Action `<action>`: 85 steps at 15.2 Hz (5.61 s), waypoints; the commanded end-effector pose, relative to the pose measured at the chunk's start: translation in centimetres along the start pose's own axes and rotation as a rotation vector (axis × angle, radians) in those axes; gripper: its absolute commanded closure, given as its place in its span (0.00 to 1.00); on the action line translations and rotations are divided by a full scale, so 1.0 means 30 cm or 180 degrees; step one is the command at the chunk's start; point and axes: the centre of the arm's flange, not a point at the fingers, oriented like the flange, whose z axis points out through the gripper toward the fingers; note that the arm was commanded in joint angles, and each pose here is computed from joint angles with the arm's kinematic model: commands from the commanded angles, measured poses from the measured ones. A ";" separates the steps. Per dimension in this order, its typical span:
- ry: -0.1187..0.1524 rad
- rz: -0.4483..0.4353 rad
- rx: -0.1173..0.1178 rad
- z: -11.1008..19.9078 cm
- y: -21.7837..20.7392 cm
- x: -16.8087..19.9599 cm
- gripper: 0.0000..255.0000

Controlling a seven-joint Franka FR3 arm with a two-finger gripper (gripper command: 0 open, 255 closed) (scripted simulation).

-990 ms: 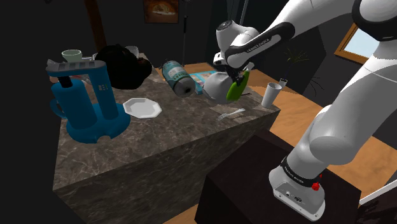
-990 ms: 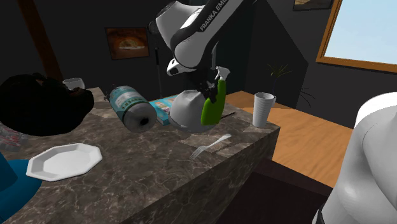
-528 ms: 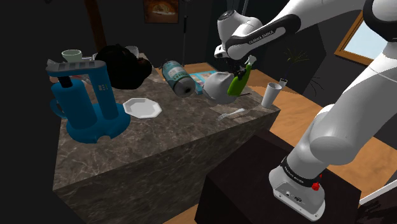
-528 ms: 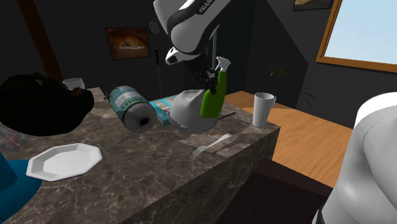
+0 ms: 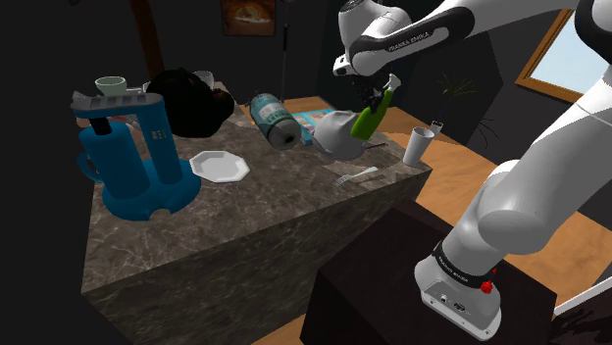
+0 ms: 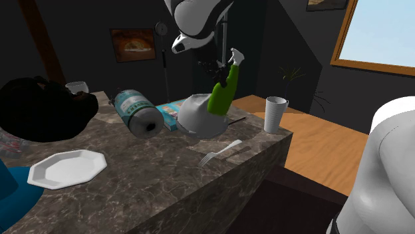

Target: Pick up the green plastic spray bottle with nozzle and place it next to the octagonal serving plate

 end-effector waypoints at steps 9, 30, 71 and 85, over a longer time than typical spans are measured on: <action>0.0000 0.0000 0.0001 -0.155 0.000 -0.089 1.00; 0.0000 0.0000 0.0001 -0.475 0.003 -0.274 1.00; 0.0000 0.0000 0.0001 -0.720 -0.131 1.339 1.00; 0.0000 0.0000 0.0001 -0.507 -0.134 1.462 1.00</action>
